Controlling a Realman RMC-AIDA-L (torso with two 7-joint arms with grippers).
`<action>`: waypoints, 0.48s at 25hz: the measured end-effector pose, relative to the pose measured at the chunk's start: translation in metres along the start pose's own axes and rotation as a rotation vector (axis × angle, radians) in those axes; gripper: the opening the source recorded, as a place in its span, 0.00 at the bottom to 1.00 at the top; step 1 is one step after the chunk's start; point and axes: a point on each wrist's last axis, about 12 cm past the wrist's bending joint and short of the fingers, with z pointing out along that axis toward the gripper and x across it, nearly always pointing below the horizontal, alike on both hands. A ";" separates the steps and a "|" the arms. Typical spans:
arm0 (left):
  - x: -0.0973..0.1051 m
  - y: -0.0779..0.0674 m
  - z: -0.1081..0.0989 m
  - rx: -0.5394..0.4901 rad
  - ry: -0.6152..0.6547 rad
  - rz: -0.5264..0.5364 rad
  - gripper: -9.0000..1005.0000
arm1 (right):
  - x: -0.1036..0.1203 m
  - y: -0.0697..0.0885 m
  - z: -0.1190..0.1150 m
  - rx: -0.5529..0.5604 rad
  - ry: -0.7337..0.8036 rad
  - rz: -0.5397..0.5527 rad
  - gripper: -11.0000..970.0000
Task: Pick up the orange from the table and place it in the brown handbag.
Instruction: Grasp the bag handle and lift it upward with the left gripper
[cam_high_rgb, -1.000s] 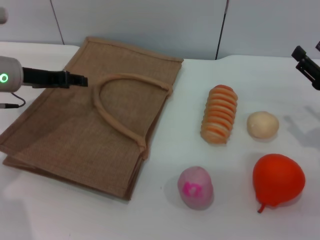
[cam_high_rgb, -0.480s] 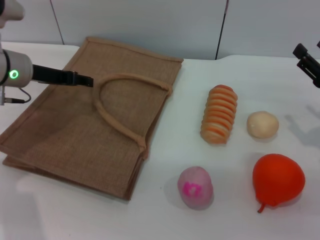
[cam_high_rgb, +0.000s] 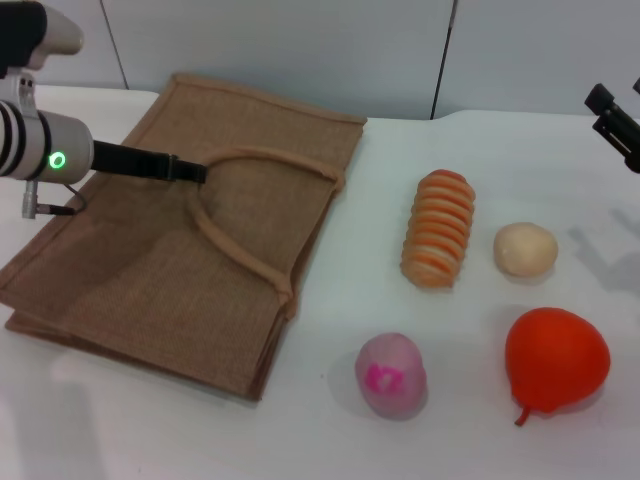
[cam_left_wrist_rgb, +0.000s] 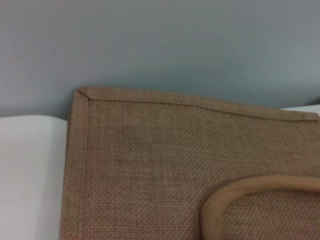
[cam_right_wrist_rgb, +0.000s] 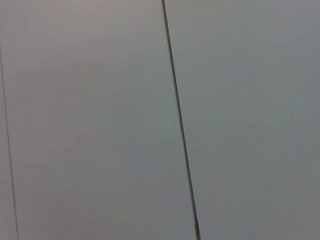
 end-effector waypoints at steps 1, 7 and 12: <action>0.001 -0.001 0.001 -0.003 -0.002 0.007 0.62 | 0.000 0.000 0.000 0.000 0.000 0.000 0.77; 0.004 -0.004 0.009 -0.014 -0.004 0.031 0.62 | 0.000 0.000 0.000 0.002 -0.001 0.001 0.77; 0.006 -0.009 0.015 -0.019 -0.007 0.056 0.61 | 0.000 0.000 0.001 0.000 -0.002 0.001 0.76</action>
